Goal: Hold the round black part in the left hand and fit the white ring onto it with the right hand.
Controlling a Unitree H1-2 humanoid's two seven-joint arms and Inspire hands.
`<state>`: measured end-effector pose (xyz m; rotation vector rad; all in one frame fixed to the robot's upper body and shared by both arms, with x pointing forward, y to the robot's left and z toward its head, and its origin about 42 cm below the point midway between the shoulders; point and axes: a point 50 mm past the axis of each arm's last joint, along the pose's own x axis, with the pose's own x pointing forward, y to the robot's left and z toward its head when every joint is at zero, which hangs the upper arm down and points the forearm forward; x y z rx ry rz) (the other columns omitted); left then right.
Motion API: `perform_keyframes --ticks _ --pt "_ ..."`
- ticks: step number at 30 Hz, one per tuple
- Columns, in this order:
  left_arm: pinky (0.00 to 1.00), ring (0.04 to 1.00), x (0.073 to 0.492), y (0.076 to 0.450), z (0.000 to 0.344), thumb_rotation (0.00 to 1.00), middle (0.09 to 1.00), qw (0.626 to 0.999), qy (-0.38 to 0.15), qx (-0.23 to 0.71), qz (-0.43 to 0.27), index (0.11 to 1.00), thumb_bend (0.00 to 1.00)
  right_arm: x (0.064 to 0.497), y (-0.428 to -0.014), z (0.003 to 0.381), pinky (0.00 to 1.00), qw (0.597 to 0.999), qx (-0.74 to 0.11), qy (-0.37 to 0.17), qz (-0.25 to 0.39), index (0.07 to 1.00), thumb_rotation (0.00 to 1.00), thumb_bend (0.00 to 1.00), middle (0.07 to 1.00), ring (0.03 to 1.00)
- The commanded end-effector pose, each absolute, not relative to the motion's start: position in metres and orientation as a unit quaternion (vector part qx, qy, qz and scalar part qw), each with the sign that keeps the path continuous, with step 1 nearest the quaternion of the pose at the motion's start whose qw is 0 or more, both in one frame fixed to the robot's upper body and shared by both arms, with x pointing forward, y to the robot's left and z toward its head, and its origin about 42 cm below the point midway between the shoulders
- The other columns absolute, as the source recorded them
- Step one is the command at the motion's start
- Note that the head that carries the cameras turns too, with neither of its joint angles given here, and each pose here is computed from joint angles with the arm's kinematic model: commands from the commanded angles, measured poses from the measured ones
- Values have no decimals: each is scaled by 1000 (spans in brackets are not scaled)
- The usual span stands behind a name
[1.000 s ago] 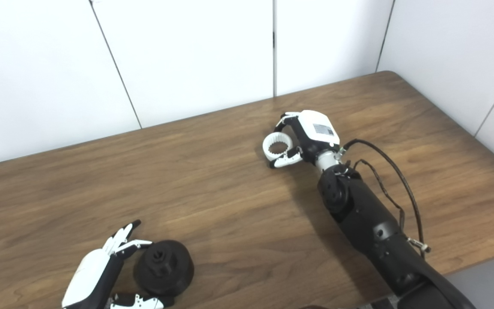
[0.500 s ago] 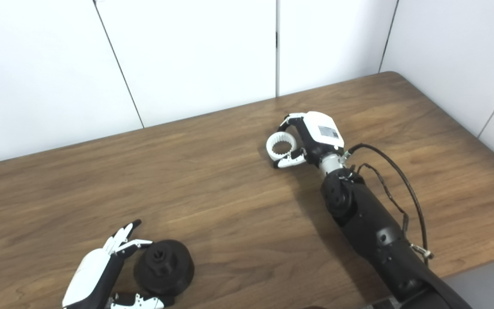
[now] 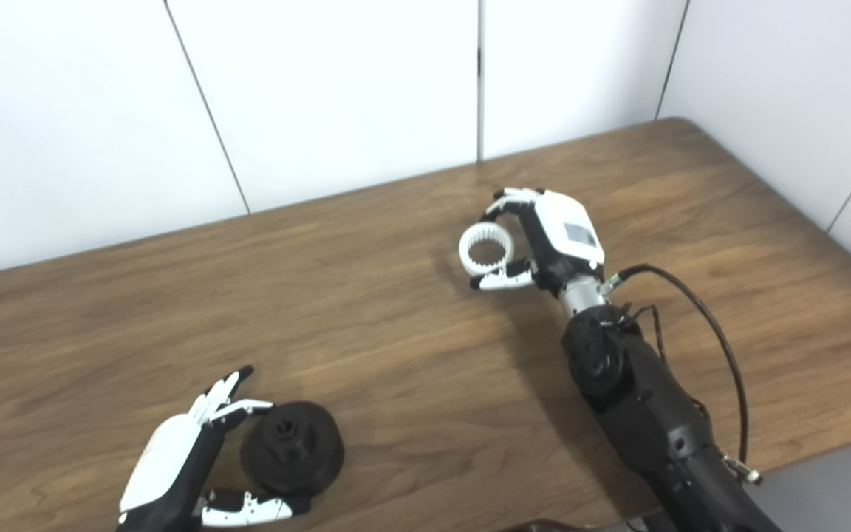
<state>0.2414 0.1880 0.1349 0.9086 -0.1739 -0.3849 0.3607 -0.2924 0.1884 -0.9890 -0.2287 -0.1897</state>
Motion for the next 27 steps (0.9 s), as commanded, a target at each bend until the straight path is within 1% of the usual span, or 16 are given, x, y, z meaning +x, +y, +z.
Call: perform_keyframes --ticks 1,9,12,14,19,26,27 --pt "1000 1000 248 186 149 351 1000 874 -110 440 -172 646 899 361 -288 215 926 863 -465 -166 -103 485 138 518 825 868" --pt "1000 1000 250 180 151 350 999 875 -110 440 -169 646 894 333 -265 238 847 869 -435 -224 -82 484 136 519 824 870" --pt "1000 1000 251 178 151 356 999 875 -110 440 -169 645 893 323 -258 244 821 870 -428 -235 -72 484 137 520 820 867" --pt "1000 1000 252 174 151 358 998 876 -110 439 -168 643 897 313 -251 248 777 873 -418 -245 -55 483 136 519 820 868" --pt "1000 1000 253 166 152 348 994 877 -112 436 -169 639 899 293 -239 254 737 877 -403 -261 -24 483 136 519 811 865" --pt "1000 1000 254 160 153 355 990 876 -117 437 -167 638 910 270 -217 253 727 881 -380 -279 20 482 139 518 802 861" --pt "1000 1000 254 159 154 360 989 876 -117 437 -167 637 914 266 -214 253 746 883 -376 -281 24 482 139 518 801 860"
